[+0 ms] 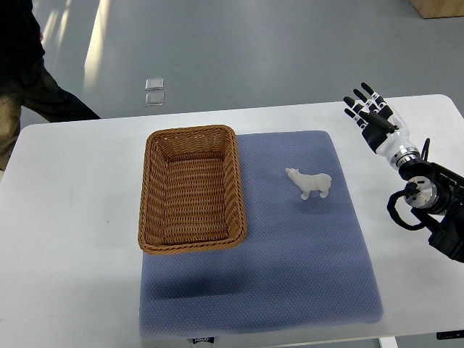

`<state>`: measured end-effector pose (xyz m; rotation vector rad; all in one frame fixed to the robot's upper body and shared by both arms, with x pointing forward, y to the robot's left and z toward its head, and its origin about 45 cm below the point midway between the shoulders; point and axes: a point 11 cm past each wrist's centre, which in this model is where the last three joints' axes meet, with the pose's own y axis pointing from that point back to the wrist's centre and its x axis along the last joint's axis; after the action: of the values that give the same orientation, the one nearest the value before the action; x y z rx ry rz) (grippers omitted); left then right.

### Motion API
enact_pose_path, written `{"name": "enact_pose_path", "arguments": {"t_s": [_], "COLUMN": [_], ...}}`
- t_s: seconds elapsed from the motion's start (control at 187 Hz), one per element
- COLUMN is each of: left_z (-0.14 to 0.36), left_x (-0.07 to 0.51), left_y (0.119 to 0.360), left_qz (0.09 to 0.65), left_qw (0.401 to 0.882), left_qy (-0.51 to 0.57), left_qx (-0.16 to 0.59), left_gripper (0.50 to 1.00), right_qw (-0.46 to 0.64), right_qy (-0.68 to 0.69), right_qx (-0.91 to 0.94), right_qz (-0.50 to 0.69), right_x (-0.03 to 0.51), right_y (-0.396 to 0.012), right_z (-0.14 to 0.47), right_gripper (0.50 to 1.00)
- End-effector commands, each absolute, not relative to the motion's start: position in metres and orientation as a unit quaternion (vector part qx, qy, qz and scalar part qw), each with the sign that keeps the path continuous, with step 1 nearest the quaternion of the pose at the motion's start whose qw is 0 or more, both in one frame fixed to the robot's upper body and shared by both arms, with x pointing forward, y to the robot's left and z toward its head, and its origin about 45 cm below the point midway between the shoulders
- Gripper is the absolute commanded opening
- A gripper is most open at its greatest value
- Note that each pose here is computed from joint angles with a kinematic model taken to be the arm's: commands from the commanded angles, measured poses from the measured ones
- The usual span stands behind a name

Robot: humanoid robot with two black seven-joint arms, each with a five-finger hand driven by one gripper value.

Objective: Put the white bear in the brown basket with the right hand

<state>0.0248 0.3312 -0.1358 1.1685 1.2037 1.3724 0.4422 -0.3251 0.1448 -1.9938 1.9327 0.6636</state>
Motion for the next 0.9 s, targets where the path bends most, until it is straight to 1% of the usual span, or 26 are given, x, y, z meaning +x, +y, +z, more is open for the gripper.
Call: {"name": "enact_pose_path", "arguments": {"t_s": [0.0, 0.895], "left_z": [-0.1360, -0.1357], "left_x": [0.0252, 0.0246], "left_y": [0.3291, 0.3326], "left_qz": [0.558, 0.560], "left_qw": [0.470, 0.468], "left_qy": [0.494, 0.492], "left_qx": [0.473, 0.475], "left_gripper": [1.000, 1.000], "right_qw": [0.140, 0.140], "right_qy": [0.671, 0.676], "right_qx": [-0.690, -0.689], "right_qz": [0.232, 0.220], "right_x": [0.4405, 0.4432], "right_y": [-0.3245, -0.3336], "right_z": [0.1413, 0.1482], "right_gripper": [0.924, 0.924]}}
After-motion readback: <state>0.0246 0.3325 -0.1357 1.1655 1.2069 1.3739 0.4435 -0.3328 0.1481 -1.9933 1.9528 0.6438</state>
